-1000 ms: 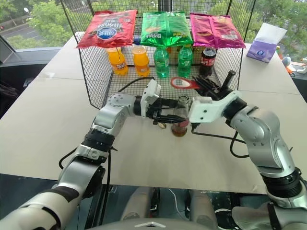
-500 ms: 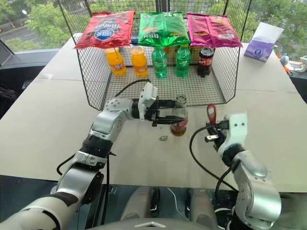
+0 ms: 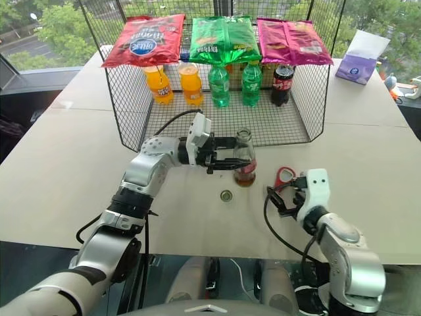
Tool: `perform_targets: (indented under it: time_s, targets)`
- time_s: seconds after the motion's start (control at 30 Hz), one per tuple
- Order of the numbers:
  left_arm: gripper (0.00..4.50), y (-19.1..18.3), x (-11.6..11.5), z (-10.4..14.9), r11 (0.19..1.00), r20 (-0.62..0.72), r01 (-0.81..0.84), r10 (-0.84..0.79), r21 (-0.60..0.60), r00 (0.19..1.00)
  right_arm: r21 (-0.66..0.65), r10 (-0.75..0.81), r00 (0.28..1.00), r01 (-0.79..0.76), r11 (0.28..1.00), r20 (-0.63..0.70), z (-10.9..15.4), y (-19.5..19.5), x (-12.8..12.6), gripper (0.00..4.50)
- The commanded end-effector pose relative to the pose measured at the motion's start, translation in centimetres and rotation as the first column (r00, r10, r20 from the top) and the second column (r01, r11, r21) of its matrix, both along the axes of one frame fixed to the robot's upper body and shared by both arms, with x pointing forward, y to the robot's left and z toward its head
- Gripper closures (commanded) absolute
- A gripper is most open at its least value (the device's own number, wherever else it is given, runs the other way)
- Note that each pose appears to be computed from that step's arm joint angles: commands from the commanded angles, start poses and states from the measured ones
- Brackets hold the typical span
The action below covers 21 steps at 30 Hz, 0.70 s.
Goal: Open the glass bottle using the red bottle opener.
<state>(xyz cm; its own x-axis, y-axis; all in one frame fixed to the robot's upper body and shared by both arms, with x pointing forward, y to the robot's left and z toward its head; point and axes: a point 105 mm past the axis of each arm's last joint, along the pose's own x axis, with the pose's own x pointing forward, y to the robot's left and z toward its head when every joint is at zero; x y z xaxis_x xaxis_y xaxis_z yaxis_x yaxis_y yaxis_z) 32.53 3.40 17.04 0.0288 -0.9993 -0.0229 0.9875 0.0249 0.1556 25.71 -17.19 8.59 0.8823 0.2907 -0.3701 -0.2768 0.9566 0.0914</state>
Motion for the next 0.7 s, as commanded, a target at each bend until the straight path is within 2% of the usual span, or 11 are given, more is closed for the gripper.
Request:
perform_targets:
  time_s: [0.03,0.1,0.13,0.3,0.47,0.57,0.63,0.7]
  targets:
    - [0.88,0.1,-0.2,1.2,1.000,0.038,0.005,-0.004,-0.028,0.999,-0.197,0.074,0.990,-0.050,0.979,0.118,2.1,-0.6,0.2,0.00]
    - [0.12,0.2,-0.1,1.5,0.999,0.037,-0.003,0.004,-0.037,0.999,-0.294,0.152,0.976,-0.101,0.950,0.154,2.8,-0.4,0.1,0.00]
    - [0.04,0.3,-0.2,1.6,0.999,0.037,-0.003,0.005,-0.038,0.999,-0.313,0.192,0.965,-0.129,0.941,0.178,3.4,0.0,0.0,0.00]
    - [0.04,1.7,-0.8,2.5,0.998,0.016,-0.007,0.008,-0.069,1.000,-0.357,0.282,0.917,-0.172,0.918,0.281,5.7,0.5,-0.3,0.00]
    - [0.04,4.2,-1.9,3.4,0.993,-0.060,-0.042,0.036,-0.106,0.998,-0.394,0.305,0.901,-0.171,0.903,0.308,6.1,-0.6,-1.2,0.00]
    - [0.04,7.5,-1.7,2.3,0.969,-0.039,-0.234,0.231,-0.079,0.972,-0.399,0.251,0.913,-0.110,0.910,0.321,5.9,-3.1,-1.7,0.00]
    - [0.04,8.7,-2.1,1.6,0.951,-0.061,-0.291,0.286,-0.106,0.956,-0.412,0.235,0.921,-0.092,0.907,0.312,5.4,-4.3,-2.1,0.00]
    - [0.04,10.0,-2.9,0.3,0.937,-0.093,-0.341,0.333,-0.082,0.938,-0.433,0.225,0.923,-0.073,0.898,0.311,4.9,-5.4,-2.5,0.00]
